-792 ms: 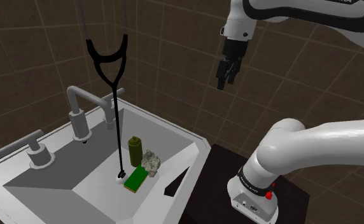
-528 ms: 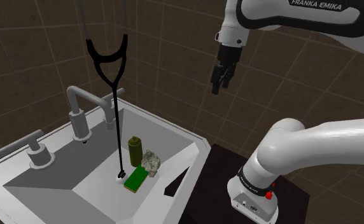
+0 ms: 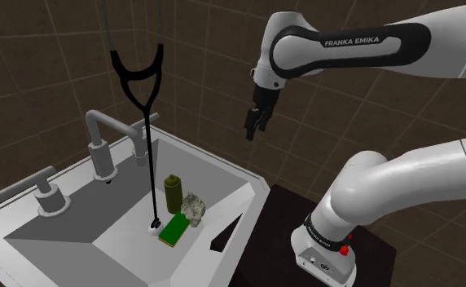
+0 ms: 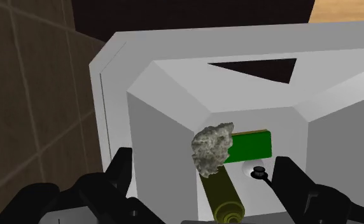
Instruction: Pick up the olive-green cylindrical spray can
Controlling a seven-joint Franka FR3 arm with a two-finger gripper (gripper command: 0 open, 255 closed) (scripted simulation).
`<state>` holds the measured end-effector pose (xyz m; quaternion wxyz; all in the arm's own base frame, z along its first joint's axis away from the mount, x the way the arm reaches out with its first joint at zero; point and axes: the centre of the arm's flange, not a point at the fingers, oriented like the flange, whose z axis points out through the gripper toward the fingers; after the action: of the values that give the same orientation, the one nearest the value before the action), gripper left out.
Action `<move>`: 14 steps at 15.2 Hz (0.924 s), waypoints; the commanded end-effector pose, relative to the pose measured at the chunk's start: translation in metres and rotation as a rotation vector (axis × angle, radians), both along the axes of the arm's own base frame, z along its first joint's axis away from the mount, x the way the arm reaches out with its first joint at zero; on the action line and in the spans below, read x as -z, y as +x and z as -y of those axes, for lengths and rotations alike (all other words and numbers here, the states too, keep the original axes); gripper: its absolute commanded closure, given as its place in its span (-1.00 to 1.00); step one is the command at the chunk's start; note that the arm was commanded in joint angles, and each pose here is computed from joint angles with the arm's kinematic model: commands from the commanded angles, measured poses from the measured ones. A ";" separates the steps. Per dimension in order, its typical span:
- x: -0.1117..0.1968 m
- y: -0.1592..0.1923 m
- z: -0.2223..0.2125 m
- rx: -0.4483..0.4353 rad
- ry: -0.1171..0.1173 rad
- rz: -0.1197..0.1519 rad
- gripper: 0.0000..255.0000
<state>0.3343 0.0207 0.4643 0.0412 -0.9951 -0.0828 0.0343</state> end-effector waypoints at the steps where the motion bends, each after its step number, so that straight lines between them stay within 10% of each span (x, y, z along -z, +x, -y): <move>1: 0.018 0.014 -0.009 -0.018 0.009 0.018 -1.00; 14: 0.146 0.093 -0.069 -0.132 0.065 0.114 -1.00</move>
<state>0.4207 0.0831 0.3299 0.0649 -0.9868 -0.1471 -0.0176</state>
